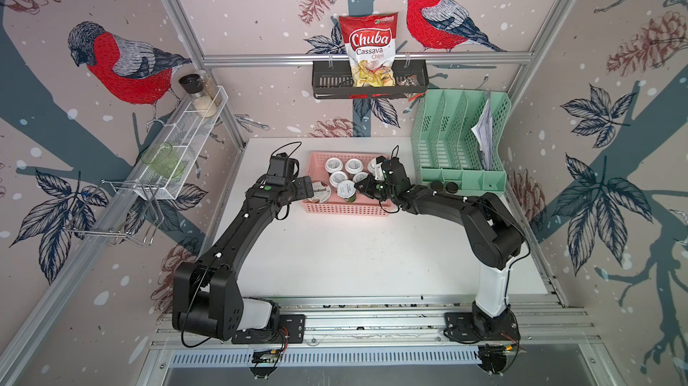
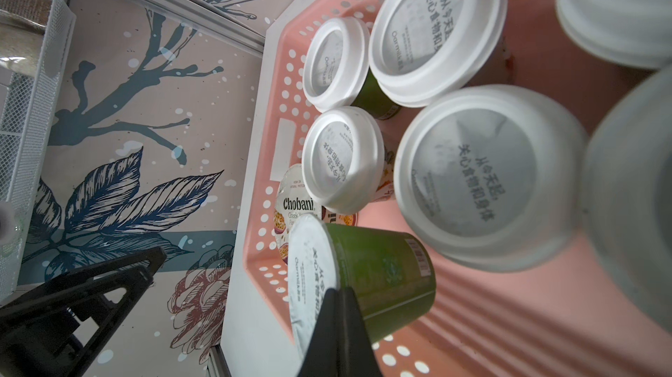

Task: Put the yogurt in the basket
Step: Place the yogurt in the basket.

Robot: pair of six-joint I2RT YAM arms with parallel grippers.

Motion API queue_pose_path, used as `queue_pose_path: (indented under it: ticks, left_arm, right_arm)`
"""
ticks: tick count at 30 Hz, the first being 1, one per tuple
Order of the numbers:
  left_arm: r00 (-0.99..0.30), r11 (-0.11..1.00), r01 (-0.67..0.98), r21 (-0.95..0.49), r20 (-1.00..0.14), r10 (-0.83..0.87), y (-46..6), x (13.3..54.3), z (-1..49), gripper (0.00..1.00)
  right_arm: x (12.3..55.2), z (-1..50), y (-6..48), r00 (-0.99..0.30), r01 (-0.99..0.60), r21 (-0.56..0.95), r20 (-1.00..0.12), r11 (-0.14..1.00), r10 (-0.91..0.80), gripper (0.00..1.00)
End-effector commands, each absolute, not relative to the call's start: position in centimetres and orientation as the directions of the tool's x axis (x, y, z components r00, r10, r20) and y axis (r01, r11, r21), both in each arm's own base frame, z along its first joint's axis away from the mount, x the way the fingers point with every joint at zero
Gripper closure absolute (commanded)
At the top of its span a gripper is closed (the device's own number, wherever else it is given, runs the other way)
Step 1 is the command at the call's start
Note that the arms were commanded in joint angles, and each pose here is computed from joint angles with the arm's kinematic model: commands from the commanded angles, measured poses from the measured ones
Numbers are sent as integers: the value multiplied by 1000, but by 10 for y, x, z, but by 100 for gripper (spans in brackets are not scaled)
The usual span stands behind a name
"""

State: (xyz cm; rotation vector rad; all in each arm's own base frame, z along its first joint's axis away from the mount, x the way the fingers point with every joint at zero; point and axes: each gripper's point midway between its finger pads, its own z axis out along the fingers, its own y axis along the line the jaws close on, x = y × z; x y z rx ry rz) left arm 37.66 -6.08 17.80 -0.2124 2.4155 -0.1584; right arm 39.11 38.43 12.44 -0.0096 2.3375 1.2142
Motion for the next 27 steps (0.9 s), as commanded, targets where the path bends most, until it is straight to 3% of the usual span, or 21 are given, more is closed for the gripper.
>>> queue_pose_path:
  ticks: [1, 27]
  left_arm:
    - [-747, 980, -104, -171, -637, -190, -61, 377, 177, 6]
    - [-750, 979, -113, -171, -631, -197, -56, 379, 175, 6]
  right_arm:
    - [393, 119, 385, -867, -240, 745, -452, 623, 207, 100]
    - [392, 97, 383, -870, -244, 677, -469, 695, 151, 100]
